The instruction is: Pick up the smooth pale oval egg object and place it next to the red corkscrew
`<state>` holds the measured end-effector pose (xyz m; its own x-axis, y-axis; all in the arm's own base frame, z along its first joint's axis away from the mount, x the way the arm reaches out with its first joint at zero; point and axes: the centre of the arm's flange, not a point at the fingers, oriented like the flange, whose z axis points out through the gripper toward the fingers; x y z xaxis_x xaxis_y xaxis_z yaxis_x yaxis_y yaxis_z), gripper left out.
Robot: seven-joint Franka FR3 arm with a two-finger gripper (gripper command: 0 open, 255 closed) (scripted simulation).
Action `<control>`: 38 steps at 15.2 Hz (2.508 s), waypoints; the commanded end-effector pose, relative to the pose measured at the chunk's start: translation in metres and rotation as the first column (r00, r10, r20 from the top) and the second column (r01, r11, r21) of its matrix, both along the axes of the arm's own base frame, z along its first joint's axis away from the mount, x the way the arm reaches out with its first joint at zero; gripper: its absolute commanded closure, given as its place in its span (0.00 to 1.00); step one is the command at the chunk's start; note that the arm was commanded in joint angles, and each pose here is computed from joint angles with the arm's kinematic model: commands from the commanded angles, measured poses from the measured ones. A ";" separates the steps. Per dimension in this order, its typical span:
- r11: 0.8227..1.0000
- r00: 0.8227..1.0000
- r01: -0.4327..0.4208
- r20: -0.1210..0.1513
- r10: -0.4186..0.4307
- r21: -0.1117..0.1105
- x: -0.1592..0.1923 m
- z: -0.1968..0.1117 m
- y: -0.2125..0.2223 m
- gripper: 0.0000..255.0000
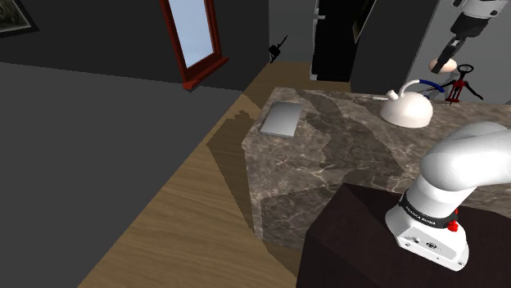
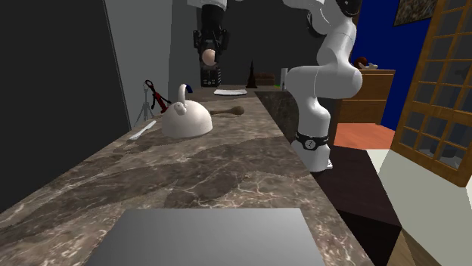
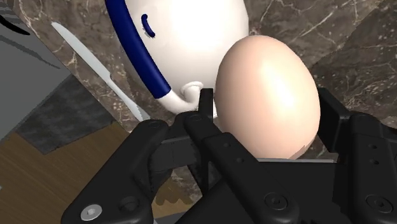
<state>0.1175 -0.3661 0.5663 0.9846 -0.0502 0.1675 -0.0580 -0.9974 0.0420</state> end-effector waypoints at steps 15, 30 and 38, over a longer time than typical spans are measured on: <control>1.000 1.000 -0.001 -0.001 0.001 0.000 -0.160 0.002 -0.141 1.00; 1.000 1.000 -0.001 -0.001 0.001 0.000 -0.285 -0.009 -0.253 1.00; 1.000 1.000 -0.001 -0.001 0.001 0.000 -0.285 -0.051 -0.253 1.00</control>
